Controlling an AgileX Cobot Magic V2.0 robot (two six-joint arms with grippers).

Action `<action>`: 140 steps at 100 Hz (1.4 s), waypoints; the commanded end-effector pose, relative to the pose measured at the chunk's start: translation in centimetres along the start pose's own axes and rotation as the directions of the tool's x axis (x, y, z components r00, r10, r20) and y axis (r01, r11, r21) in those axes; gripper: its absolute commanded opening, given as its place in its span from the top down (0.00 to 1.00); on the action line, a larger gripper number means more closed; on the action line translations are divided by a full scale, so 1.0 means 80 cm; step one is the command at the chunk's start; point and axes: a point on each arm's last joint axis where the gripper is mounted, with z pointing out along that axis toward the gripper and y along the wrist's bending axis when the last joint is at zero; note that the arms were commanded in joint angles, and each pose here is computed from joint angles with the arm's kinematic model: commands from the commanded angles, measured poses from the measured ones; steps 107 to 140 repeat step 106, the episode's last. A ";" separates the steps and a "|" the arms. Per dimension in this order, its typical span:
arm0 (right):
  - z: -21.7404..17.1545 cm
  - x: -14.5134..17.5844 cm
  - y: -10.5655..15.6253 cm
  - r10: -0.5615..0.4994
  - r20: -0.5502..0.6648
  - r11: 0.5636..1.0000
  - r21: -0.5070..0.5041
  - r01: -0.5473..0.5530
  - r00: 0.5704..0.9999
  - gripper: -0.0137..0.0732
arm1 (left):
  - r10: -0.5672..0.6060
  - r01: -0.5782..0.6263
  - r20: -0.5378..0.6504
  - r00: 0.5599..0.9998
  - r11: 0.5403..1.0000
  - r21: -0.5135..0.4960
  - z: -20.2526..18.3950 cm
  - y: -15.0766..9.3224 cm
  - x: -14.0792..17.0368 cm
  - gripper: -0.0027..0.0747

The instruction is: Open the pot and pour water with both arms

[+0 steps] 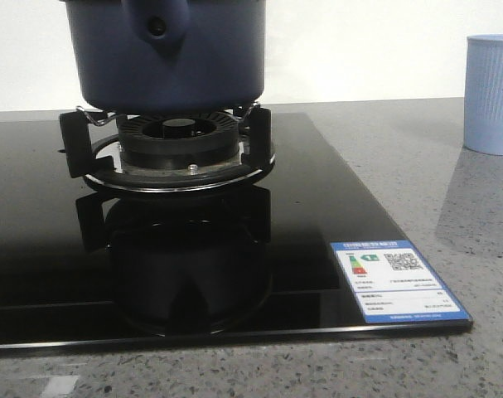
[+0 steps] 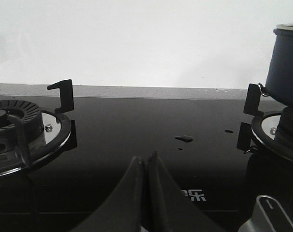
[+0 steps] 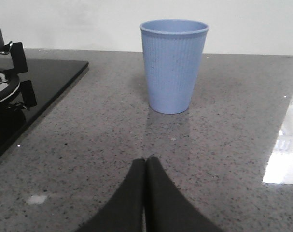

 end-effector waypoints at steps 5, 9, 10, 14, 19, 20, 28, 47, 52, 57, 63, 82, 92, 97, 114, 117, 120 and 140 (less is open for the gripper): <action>-0.008 0.002 -0.004 -0.017 0.119 0.998 0.061 0.010 0.993 0.92 | -0.007 0.006 0.097 0.995 1.000 0.010 -0.003 0.000 -0.007 0.99; -0.009 0.011 -0.005 -0.017 0.121 0.996 0.084 0.007 0.993 0.92 | -0.007 0.006 0.097 0.995 1.000 0.010 -0.003 0.000 -0.007 0.99; -0.009 0.012 -0.006 -0.018 0.125 0.996 0.088 0.007 0.992 0.92 | -0.007 0.006 0.097 0.995 1.000 0.010 -0.003 0.000 -0.007 0.99; -0.011 0.015 -0.007 -0.006 0.105 0.994 0.108 -0.006 0.995 0.92 | -0.007 0.006 0.097 0.995 1.000 0.010 -0.003 0.000 -0.007 0.99; -0.011 0.016 -0.008 -0.005 0.101 0.992 0.126 -0.007 0.995 0.92 | -0.007 0.006 0.095 0.995 1.000 0.010 -0.003 0.000 -0.007 0.99; -0.011 0.016 -0.008 -0.005 0.101 0.992 0.126 -0.008 0.995 0.92 | -0.007 0.006 0.095 0.995 1.000 0.010 -0.003 0.000 -0.007 0.99; -0.011 0.016 -0.009 -0.016 0.099 0.991 0.135 0.002 0.995 0.92 | -0.007 0.006 0.095 0.995 1.000 0.010 -0.003 0.000 -0.007 0.99; -0.011 0.017 -0.009 -0.020 0.088 0.991 0.135 0.007 0.996 0.92 | -0.007 0.006 0.095 0.995 1.000 0.010 -0.003 0.000 -0.007 0.99; -0.011 0.017 -0.009 -0.020 0.088 0.991 0.135 0.007 0.996 0.92 | -0.007 0.006 0.095 0.995 1.000 0.010 -0.003 0.000 -0.007 0.99; -0.011 0.017 -0.009 -0.020 0.088 0.991 0.135 0.007 0.996 0.92 | -0.007 0.006 0.095 0.995 1.000 0.010 -0.003 0.000 -0.007 0.99; -0.011 0.017 -0.009 -0.020 0.088 0.991 0.135 0.007 0.996 0.92 | -0.007 0.006 0.095 0.995 1.000 0.010 -0.003 0.000 -0.007 0.99; -0.011 0.017 -0.009 -0.020 0.088 0.991 0.135 0.007 0.996 0.92 | -0.007 0.006 0.095 0.995 1.000 0.010 -0.003 0.000 -0.007 0.99; -0.011 0.017 -0.009 -0.020 0.088 0.991 0.135 0.007 0.996 0.92 | -0.007 0.006 0.095 0.995 1.000 0.010 -0.003 0.000 -0.007 0.99; -0.011 0.017 -0.009 -0.020 0.088 0.991 0.135 0.007 0.996 0.92 | -0.007 0.006 0.095 0.995 1.000 0.010 -0.003 0.000 -0.007 0.99; -0.011 0.017 -0.009 -0.020 0.088 0.991 0.135 0.007 0.996 0.92 | -0.007 0.006 0.095 0.995 1.000 0.010 -0.003 0.000 -0.007 0.99; -0.011 0.017 -0.009 -0.020 0.088 0.991 0.135 0.007 0.996 0.92 | -0.007 0.006 0.095 0.995 1.000 0.010 -0.003 0.000 -0.007 0.99; -0.011 0.017 -0.009 -0.020 0.088 0.991 0.135 0.007 0.996 0.92 | -0.007 0.006 0.095 0.995 1.000 0.010 -0.003 0.000 -0.007 0.99; -0.011 0.017 -0.009 -0.020 0.088 0.991 0.135 0.007 0.996 0.92 | -0.007 0.006 0.095 0.995 1.000 0.010 -0.003 0.000 -0.007 0.99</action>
